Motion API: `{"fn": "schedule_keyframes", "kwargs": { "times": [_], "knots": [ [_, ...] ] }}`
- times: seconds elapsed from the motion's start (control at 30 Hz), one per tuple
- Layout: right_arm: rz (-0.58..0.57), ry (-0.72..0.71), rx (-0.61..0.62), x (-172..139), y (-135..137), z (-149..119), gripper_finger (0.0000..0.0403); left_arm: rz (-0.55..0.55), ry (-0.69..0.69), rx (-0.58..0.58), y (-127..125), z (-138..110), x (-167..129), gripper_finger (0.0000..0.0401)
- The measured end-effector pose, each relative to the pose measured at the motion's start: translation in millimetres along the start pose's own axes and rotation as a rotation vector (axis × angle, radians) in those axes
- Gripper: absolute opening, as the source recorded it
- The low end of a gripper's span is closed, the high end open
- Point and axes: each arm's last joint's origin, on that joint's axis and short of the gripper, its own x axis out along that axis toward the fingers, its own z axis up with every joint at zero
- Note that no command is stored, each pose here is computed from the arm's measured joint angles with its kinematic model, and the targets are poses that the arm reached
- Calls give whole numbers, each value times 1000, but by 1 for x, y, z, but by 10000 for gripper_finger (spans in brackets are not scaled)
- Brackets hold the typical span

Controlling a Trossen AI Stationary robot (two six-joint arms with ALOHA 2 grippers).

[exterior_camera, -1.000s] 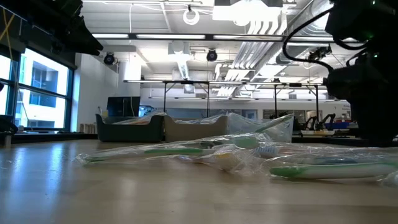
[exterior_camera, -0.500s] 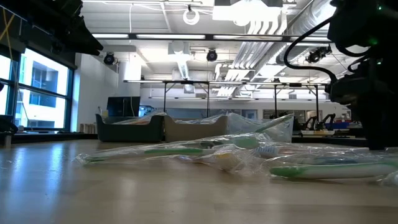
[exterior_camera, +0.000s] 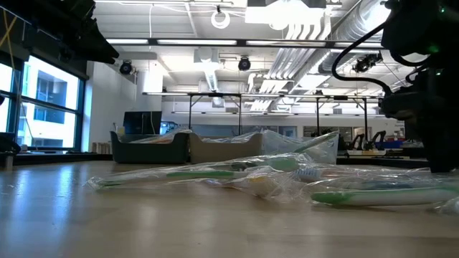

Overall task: Pick & Place Toothbrushes
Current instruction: Put the orange toothbrush into the dark blue bin

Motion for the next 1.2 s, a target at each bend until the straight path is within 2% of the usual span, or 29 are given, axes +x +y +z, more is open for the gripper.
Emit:
{"fn": "schedule_keyframes", "kwargs": {
  "times": [0.17,0.5,0.63,0.77,1.03,1.2],
  "knots": [
    [-1,-3,52,0,0,0,46,0,-1,0,0,0,0,143],
    [15,-2,53,-2,2,0,38,0,-1,-3,0,0,0,143],
    [33,0,2,-7,6,0,38,0,-1,-27,0,0,0,143],
    [111,-3,-41,-15,13,1,38,-1,-1,-28,0,0,0,143],
    [177,-121,-101,-28,13,5,38,-3,-10,-32,0,1,0,143],
    [216,-219,-74,-37,11,16,38,-11,-33,-134,-1,3,0,143]
  ]
}}
